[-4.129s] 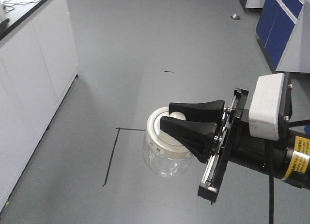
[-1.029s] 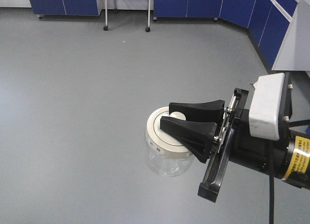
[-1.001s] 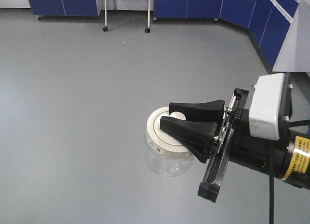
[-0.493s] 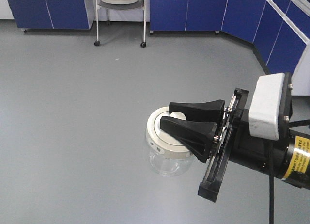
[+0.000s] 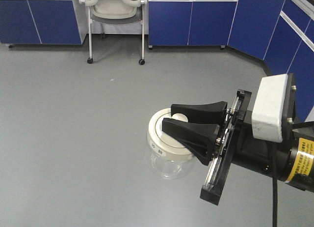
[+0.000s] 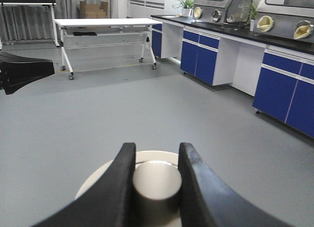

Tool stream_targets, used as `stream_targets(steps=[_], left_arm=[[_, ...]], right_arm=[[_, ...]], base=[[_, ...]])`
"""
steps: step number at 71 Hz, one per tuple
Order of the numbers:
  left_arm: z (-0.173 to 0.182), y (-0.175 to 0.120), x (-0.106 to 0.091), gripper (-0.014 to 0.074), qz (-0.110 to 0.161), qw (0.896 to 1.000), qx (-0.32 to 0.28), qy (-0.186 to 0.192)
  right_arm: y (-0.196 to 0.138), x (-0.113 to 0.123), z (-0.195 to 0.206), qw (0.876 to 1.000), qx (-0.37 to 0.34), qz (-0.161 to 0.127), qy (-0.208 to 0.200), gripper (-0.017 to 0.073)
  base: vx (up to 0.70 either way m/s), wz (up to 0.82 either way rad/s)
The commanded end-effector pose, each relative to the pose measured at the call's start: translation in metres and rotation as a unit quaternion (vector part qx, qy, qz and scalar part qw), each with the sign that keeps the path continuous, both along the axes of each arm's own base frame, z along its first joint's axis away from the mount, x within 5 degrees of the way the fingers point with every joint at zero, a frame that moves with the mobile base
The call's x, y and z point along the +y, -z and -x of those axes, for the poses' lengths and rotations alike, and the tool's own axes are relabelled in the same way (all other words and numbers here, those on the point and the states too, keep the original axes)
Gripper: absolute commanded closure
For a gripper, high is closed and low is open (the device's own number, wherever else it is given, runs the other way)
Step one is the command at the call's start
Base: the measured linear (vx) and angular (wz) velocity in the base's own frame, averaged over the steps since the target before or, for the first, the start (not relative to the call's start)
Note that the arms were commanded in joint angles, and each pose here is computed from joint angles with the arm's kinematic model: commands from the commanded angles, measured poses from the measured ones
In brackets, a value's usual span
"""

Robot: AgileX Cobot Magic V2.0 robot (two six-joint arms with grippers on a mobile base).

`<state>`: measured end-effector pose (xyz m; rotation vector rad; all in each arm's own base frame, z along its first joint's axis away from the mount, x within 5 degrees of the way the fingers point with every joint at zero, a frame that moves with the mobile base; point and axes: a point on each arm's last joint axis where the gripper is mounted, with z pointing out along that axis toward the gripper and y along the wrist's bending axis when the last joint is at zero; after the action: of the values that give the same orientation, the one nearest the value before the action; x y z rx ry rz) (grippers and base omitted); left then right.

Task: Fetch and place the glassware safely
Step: 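Keep driving across the lab toward the blue-cabinet bench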

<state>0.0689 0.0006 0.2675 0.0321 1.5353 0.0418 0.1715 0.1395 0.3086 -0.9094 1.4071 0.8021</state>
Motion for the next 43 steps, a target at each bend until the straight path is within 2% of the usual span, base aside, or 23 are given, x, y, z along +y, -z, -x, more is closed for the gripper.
stream_targets(steps=[1,43], left_arm=[[0.0002,-0.0142,-0.0009,0.0601,0.009,0.999,-0.041,0.006],[0.0002,-0.0142,-0.0009,0.0601,0.009,0.999,-0.041,0.006]], right_arm=[[-0.0197,0.0007,0.0032,0.999,-0.022,-0.046,-0.014,0.056],[-0.0197,0.0007,0.0032,0.999,-0.022,-0.046,-0.014,0.056]], base=[[0.61,-0.05],[0.6,-0.06]])
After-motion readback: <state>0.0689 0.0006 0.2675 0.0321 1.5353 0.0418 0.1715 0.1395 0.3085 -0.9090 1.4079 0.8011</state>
